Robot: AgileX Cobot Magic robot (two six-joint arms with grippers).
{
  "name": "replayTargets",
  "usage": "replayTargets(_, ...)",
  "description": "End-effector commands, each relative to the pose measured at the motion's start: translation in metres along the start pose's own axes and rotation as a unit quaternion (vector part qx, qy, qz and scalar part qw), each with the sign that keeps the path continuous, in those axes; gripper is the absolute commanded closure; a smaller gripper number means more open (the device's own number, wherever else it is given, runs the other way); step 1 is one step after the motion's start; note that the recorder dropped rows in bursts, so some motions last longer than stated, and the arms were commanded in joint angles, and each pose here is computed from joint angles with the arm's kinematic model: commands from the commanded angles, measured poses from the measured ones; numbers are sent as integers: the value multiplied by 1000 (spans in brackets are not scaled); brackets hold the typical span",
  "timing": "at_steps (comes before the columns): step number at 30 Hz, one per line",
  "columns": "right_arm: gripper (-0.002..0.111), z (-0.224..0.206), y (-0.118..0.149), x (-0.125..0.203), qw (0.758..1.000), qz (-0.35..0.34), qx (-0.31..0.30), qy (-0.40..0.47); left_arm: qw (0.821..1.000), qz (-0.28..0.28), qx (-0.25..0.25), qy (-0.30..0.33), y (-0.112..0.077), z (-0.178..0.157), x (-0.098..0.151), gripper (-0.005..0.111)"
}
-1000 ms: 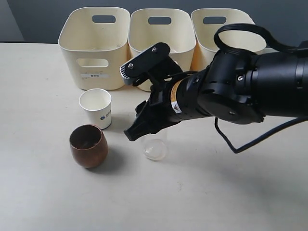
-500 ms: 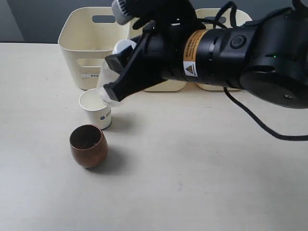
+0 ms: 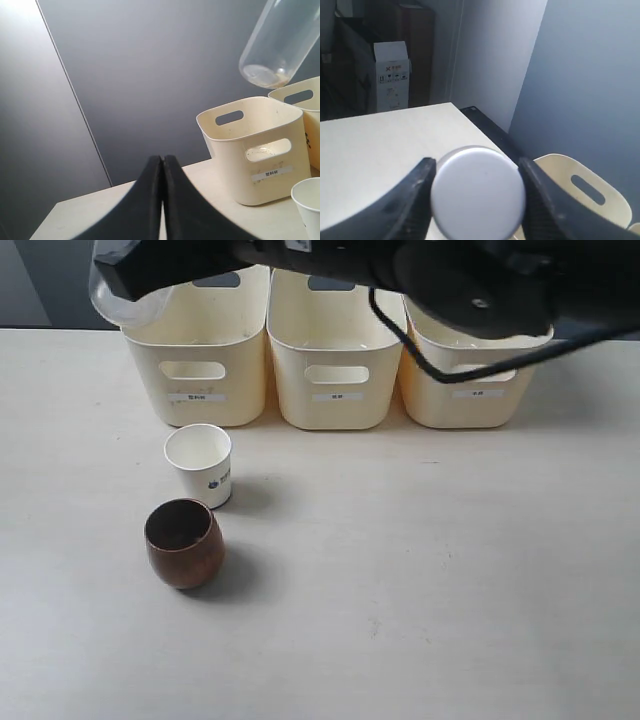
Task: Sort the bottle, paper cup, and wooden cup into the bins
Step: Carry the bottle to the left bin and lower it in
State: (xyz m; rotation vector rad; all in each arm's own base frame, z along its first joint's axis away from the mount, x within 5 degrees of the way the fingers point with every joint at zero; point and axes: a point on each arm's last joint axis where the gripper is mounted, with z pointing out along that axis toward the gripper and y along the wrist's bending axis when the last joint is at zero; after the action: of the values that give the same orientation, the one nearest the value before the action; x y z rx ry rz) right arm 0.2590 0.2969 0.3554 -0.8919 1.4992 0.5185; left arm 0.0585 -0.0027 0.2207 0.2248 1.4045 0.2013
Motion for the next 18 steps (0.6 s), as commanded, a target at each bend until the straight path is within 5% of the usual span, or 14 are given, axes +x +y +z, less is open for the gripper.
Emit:
replayTargets(1, 109, 30, -13, -6, 1000, -16, 13, -18, 1000, -1, 0, -3, 0, 0, 0, 107)
replayTargets(7, 109, 59, -50, 15, 998, 12, 55, 0, 1000, -1, 0, -3, 0, 0, 0, 107)
replayTargets(18, 109, 91, -78, 57, 997, 5, 81, -2, 1000, -1, 0, -3, 0, 0, 0, 107)
